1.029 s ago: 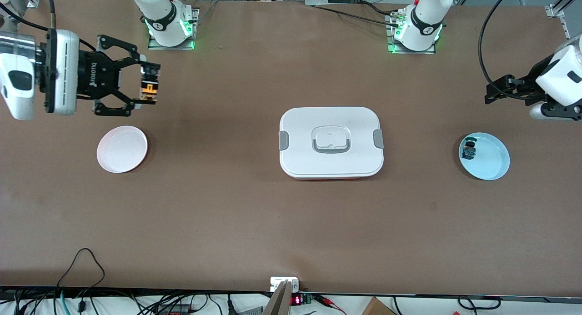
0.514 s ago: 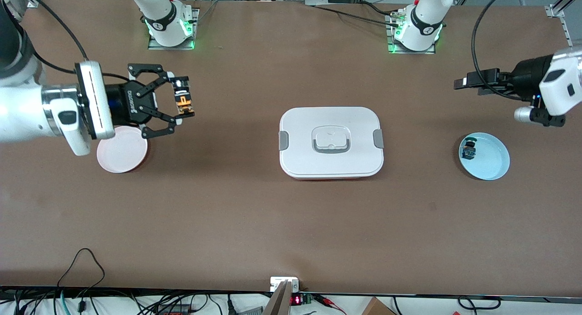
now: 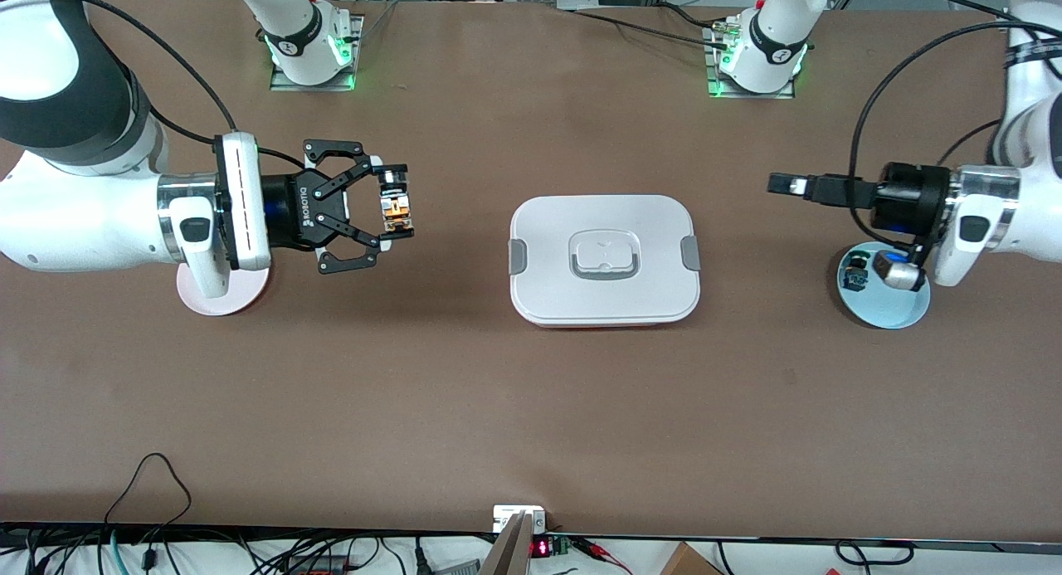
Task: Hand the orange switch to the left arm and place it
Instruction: 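Carry the switch toward the box while the left gripper reaches over, then grasp the orange switch with the left gripper beside the right gripper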
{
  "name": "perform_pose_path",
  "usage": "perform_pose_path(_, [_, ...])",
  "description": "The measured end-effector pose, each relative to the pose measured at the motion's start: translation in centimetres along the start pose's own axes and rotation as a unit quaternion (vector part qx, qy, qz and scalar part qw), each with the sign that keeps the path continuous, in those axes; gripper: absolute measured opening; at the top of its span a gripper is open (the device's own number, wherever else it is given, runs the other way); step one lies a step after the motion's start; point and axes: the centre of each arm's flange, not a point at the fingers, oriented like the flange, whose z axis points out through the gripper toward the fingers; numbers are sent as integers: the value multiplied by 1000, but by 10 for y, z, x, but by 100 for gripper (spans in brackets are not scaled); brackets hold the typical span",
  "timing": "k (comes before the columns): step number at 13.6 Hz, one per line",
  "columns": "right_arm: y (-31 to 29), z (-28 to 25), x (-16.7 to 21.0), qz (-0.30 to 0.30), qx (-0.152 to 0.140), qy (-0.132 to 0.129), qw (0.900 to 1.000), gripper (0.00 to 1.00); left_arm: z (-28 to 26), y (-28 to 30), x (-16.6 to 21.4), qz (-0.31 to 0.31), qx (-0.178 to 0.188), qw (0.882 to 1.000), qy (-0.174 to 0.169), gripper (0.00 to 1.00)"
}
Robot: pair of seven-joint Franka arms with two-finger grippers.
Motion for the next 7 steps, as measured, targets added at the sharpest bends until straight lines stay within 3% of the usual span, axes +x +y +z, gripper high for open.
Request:
perform_pose_path(3, [-3, 2, 7, -5, -8, 14, 1000, 73, 44, 17, 7, -18, -50, 998, 19, 100])
perform_pose_path(7, [-5, 39, 17, -7, -16, 24, 1000, 73, 112, 57, 1, -43, -79, 994, 63, 100])
